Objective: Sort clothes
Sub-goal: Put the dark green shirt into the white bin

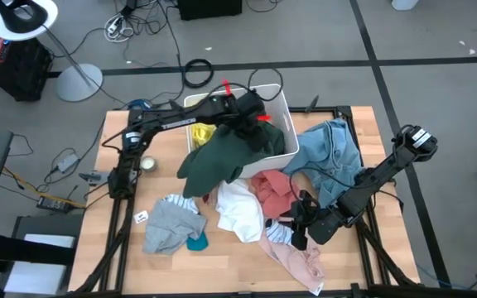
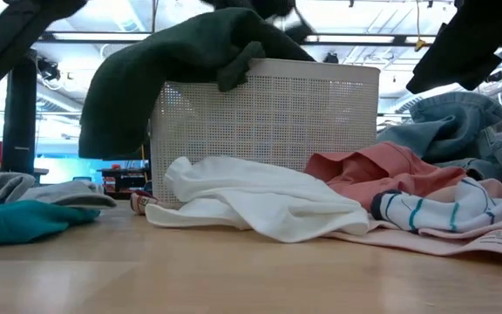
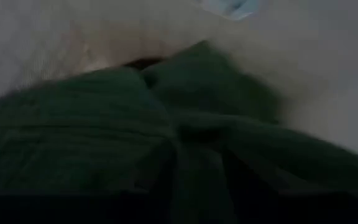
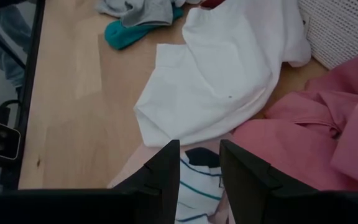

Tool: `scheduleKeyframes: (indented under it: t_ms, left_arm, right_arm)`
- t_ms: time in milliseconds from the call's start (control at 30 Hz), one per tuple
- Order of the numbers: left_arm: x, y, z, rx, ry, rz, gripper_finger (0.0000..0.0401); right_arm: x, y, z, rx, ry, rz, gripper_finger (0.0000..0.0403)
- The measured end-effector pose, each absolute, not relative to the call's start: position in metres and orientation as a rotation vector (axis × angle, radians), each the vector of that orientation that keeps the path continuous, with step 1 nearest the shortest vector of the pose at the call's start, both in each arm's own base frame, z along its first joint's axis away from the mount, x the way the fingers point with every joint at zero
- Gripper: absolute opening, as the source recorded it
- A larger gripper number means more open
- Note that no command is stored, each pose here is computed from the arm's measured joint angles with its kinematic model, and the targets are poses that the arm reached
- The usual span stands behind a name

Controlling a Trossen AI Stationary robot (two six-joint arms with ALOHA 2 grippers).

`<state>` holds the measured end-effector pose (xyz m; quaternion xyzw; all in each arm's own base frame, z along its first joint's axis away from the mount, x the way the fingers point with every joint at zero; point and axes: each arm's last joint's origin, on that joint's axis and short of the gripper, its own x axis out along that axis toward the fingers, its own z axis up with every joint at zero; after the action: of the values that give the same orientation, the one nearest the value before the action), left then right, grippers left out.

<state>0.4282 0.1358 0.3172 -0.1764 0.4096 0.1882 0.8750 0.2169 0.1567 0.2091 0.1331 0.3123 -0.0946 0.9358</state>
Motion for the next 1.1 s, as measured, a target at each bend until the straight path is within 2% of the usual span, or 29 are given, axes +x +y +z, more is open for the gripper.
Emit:
scheduleKeyframes:
  t_ms: [333,533,767,1100]
  left_arm:
    - [0.403,0.07,0.391,-0.236,0.787,0.271,0.0145]
    - [0.375,0.021,0.413,-0.17,0.837,0.212,0.0145]
    - [0.344,-0.033,0.423,-0.052,0.89,0.337,0.0145]
    - [0.301,-0.07,0.428,-0.019,0.947,0.523,0.0145]
  right_arm:
    - [0.216,0.157,0.209,0.27,0.643,-0.194,0.0114]
    - [0.214,0.159,0.208,0.261,0.649,-0.186,0.0114]
    - [0.214,0.159,0.208,0.261,0.649,-0.185,0.0114]
    - [0.214,0.159,0.208,0.268,0.645,-0.189,0.0114]
